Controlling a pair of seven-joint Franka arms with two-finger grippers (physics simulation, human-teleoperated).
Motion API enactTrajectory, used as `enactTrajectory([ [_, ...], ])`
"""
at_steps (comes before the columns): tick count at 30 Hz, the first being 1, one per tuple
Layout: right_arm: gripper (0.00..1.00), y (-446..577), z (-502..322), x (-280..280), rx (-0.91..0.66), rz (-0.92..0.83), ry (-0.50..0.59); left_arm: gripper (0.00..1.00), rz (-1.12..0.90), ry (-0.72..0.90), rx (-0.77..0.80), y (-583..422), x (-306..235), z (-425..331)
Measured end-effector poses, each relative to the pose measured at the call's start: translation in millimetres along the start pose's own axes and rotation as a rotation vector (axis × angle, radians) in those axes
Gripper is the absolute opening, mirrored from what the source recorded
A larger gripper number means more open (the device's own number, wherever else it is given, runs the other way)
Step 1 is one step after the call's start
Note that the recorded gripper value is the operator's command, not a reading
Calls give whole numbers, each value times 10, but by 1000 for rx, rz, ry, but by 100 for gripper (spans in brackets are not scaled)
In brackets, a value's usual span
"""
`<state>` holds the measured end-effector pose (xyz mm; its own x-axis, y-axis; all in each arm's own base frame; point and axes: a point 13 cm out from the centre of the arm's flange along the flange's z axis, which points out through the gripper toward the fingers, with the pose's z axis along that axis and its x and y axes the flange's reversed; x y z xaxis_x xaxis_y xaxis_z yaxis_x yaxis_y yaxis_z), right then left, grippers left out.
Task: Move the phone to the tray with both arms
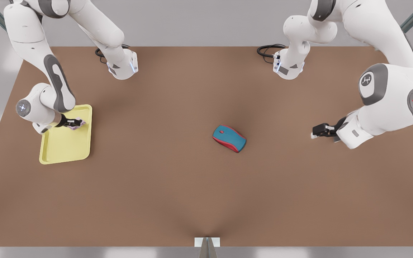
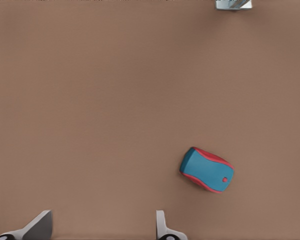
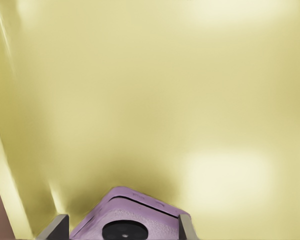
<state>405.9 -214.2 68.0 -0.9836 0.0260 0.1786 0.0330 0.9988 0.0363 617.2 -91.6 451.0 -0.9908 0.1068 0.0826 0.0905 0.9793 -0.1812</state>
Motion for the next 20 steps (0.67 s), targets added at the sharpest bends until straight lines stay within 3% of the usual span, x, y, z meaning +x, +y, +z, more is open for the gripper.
enactTrajectory([
  [3,100,-246,-381,-405,54,-63,-107,100,6,-17,-40,42,102,-171],
  [6,100,-54,-1542,-1245,159,-196,-266,100,8,-29,-67,76,166,-278],
  [9,100,1422,-2845,-1879,229,-422,-403,100,6,-36,-77,101,208,-345],
  [11,100,2407,-3459,-2073,232,-520,-433,100,5,-35,-84,118,220,-354],
  [14,100,2583,-4059,-2039,195,-450,-394,100,3,-33,-89,130,226,-352],
  [20,100,2557,-3916,-1474,115,-281,-211,100,1,-25,-92,141,225,-326],
])
